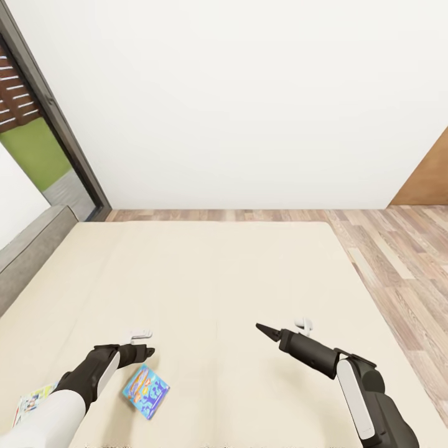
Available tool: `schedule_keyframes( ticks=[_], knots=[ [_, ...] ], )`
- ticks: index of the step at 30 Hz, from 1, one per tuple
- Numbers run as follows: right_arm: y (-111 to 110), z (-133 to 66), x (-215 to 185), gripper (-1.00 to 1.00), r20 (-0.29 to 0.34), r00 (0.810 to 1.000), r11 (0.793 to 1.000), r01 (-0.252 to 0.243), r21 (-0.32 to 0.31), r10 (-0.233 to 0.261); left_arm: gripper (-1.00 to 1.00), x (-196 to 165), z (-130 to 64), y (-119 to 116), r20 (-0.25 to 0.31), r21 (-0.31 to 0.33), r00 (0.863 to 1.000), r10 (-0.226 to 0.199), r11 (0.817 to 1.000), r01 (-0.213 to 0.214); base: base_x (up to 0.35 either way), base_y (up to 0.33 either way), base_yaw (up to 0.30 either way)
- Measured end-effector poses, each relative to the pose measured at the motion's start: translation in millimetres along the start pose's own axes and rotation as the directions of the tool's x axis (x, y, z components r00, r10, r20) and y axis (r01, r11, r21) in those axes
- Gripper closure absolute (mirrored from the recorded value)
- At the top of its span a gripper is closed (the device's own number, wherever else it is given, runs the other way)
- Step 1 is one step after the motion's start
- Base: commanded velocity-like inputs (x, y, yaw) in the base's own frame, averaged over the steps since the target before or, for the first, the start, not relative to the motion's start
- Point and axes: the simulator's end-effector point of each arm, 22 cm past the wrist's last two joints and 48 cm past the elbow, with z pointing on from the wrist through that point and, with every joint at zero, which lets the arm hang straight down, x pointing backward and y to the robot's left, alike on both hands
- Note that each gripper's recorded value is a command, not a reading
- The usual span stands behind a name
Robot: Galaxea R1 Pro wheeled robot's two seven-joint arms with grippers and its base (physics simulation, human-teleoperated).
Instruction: Put all the toys in the child's room - the three board games (two on the bed and one on the table), the two jigsaw puzzles on the table, and the tennis ball on the table - inside the toy box on the table in the child's room.
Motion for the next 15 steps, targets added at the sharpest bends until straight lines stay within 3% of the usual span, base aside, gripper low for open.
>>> schedule_keyframes(
  ticks=[15],
  knots=[
    [7.1, 5.2, 2.9, -1.0, -0.01, 1.0, 1.0, -0.012, -0.028, 0.012, -1.0, 10.5, 7.8, 6.3, -0.021, -0.008, 1.0, 0.0, 1.0, 0.0, 0.0, 0.0, 0.0]
  ],
)
